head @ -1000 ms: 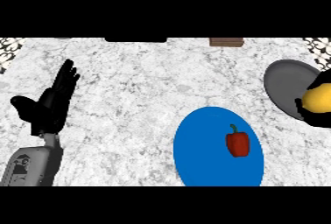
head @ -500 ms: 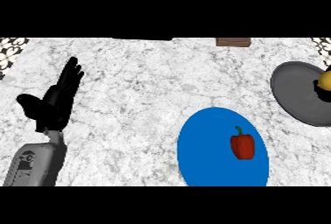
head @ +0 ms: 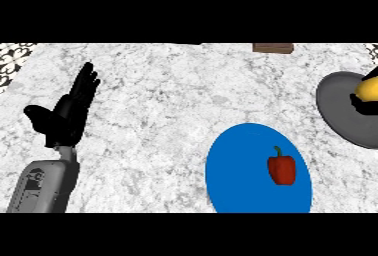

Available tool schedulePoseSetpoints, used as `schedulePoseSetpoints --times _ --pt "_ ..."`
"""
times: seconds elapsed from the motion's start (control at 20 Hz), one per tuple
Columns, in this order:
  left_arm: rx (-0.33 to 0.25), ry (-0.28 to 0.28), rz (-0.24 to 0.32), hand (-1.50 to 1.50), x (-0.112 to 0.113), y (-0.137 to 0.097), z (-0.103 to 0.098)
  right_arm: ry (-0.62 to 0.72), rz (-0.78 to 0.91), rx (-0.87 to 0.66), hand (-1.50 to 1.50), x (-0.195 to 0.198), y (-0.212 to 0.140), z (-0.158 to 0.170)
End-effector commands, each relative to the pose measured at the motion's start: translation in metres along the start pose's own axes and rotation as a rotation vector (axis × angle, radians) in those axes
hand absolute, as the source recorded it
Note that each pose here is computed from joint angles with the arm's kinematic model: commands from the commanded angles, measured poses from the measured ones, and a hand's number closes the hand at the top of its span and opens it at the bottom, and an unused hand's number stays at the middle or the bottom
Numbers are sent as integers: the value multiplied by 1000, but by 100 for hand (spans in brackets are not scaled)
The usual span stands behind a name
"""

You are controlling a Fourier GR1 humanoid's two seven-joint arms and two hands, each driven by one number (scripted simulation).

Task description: Pick the lemon from the plate and place it in the pan

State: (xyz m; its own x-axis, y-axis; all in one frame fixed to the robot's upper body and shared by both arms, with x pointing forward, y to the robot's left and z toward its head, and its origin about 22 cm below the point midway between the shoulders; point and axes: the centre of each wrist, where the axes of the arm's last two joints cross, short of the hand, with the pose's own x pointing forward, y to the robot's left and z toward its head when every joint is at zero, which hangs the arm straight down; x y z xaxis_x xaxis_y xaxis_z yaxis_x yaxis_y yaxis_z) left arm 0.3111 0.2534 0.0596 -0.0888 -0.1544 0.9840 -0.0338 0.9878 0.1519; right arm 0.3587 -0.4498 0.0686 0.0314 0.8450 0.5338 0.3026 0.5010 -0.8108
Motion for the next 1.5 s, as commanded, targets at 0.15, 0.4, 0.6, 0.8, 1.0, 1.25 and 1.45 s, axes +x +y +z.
schedulePoseSetpoints --times 0.15,0.4,0.6,0.8,1.0,1.25,1.45 --pt "-21 -11 13 0 3 -14 -1 110 -197 284 -150 -17 15 9" --pt "0 -7 3 0 -5 -3 5 52 -251 252 -150 -20 20 11" --pt "2 3 10 0 -3 13 -2 -11 -361 147 -150 -20 10 8" --pt "20 37 12 0 -1 16 -1 -23 -555 23 -150 -35 -14 12" --pt "32 32 2 0 -7 15 8 -21 -694 103 -150 -75 -30 53" --pt "69 44 -1 0 -11 7 12 -76 -796 179 -150 -108 -88 86" --pt "67 37 -2 0 -5 16 12 -109 -817 168 -150 -115 -110 96"
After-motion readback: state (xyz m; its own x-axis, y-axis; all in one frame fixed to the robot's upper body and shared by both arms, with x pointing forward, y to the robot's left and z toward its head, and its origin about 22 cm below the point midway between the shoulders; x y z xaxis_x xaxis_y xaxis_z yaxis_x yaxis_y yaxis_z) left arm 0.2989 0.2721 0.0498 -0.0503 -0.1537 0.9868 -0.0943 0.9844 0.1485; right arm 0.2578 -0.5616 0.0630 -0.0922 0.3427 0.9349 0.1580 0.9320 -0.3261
